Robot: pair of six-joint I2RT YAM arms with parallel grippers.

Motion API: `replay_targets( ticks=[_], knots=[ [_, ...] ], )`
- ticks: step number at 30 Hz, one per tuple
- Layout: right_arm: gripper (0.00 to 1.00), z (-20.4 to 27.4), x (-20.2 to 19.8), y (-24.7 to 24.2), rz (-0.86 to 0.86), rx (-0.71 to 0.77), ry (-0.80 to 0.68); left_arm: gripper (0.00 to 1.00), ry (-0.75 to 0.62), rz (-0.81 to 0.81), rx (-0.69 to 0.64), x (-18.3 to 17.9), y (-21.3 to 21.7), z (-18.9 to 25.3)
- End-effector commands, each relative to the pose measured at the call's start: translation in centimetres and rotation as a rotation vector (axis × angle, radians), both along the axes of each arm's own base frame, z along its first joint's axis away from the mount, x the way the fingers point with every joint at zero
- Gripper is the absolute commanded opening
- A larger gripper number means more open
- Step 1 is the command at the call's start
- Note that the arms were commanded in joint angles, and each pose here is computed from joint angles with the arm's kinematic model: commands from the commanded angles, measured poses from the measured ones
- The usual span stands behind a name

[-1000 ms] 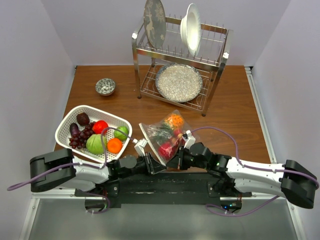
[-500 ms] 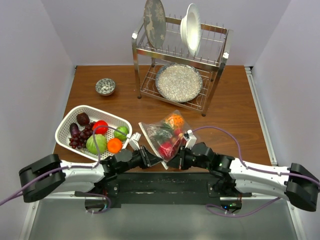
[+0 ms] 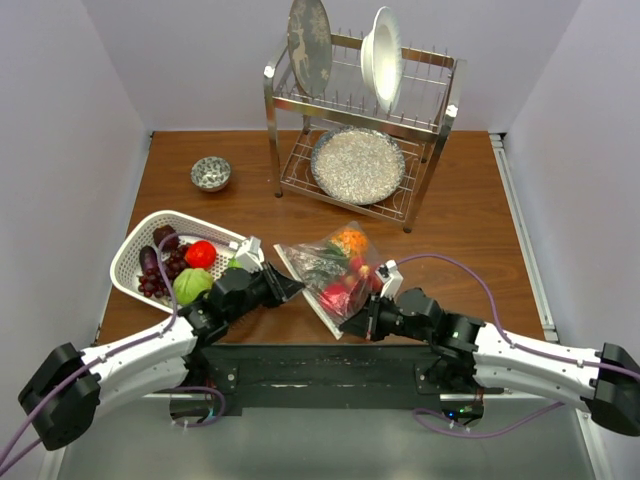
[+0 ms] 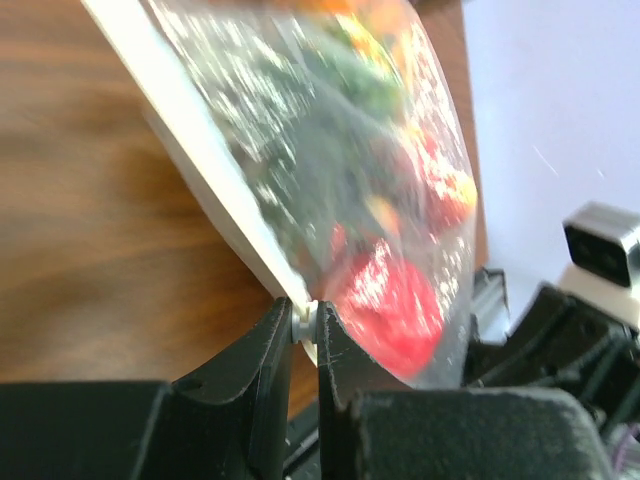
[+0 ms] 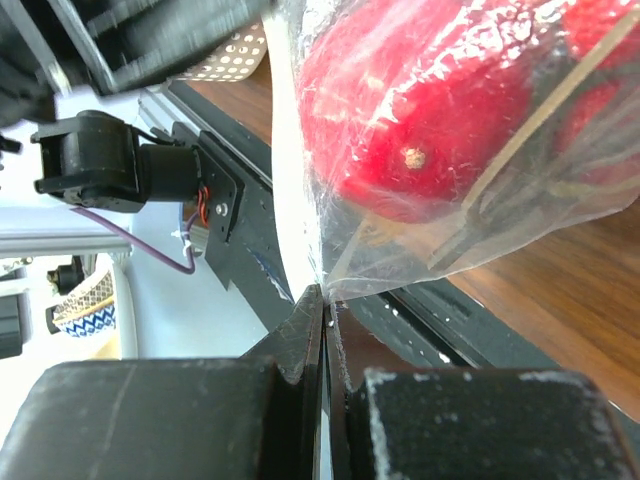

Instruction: Open the zip-top bag and remove the fake food

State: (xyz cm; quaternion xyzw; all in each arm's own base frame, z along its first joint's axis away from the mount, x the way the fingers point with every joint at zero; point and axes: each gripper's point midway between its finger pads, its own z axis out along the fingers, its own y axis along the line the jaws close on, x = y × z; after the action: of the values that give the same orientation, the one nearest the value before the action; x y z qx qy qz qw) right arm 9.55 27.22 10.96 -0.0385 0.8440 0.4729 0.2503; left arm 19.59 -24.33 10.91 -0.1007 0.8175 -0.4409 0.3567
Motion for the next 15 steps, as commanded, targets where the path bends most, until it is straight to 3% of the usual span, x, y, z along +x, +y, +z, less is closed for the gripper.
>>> replay_targets(
  ticks=[1,15],
  knots=[
    [0.0,-1.0,-1.0,-1.0,0.027,-0.05,0.011,0.17,-0.078,0.15,0.127,3.9,3.5,1.2],
    [0.0,-0.2,-1.0,-1.5,0.023,-0.051,-0.008,0.16,-0.137,0.223,0.188,7.6,5.4,4.7]
  ],
)
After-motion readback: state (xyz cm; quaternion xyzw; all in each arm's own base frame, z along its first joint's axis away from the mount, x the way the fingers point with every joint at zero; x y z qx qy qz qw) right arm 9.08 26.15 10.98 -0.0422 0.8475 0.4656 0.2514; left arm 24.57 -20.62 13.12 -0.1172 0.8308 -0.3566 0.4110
